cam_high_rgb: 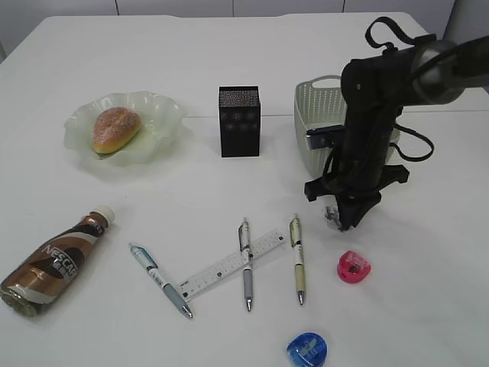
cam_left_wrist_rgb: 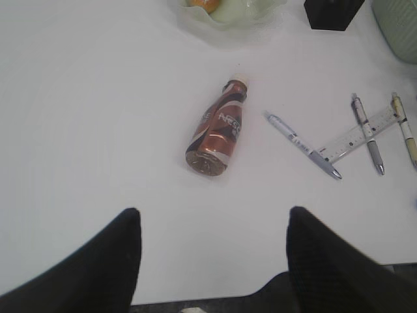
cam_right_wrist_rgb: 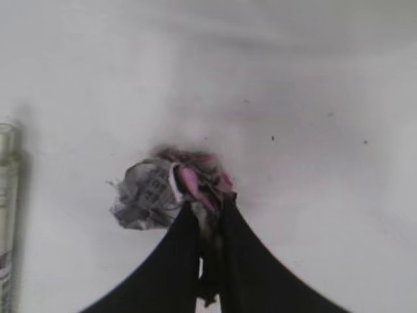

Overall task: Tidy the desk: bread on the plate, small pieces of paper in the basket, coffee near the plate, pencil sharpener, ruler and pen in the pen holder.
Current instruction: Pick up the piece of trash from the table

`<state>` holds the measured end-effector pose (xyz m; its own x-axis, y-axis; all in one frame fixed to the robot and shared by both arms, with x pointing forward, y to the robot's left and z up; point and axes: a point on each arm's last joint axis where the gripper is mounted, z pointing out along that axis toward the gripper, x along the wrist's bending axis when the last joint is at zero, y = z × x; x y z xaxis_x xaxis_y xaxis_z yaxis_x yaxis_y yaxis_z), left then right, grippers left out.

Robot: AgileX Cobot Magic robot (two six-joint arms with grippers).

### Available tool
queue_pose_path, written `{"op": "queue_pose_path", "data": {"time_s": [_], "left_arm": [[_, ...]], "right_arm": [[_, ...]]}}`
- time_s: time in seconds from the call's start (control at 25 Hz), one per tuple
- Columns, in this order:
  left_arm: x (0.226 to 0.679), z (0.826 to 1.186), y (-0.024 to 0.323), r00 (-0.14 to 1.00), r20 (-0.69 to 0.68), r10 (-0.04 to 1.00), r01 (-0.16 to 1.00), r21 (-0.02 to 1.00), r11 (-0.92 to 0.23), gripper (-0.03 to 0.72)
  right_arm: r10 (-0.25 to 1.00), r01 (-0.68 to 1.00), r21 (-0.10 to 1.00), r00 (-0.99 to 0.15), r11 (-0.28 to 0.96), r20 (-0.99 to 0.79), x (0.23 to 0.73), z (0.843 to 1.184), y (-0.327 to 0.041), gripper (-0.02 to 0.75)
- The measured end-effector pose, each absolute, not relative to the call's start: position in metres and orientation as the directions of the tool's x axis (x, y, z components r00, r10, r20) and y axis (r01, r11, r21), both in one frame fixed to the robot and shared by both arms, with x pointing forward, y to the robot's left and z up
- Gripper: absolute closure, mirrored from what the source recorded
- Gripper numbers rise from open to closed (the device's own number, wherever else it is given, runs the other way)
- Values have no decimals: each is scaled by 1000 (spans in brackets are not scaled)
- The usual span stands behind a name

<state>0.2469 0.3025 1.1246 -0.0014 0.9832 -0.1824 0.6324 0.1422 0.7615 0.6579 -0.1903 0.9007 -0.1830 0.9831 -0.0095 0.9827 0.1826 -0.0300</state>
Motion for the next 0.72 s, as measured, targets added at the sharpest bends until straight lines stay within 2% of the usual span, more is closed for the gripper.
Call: {"op": "queue_pose_path", "data": {"time_s": [0.16,0.44,0.72], "left_arm": [[247,1125,303,-1,-182,983,632,762,142,182],[247,1125,303,-1,-182,983,632,762,142,182],[247,1125,303,-1,-182,983,632,762,142,182]], "right_arm": [[983,983,-13,-183,183,-8,657,911,-190,679],[984,984,-6,-176,176,6,653,928,-190,681],[986,985,51,-165,164,19,657,972,-189,682]]}}
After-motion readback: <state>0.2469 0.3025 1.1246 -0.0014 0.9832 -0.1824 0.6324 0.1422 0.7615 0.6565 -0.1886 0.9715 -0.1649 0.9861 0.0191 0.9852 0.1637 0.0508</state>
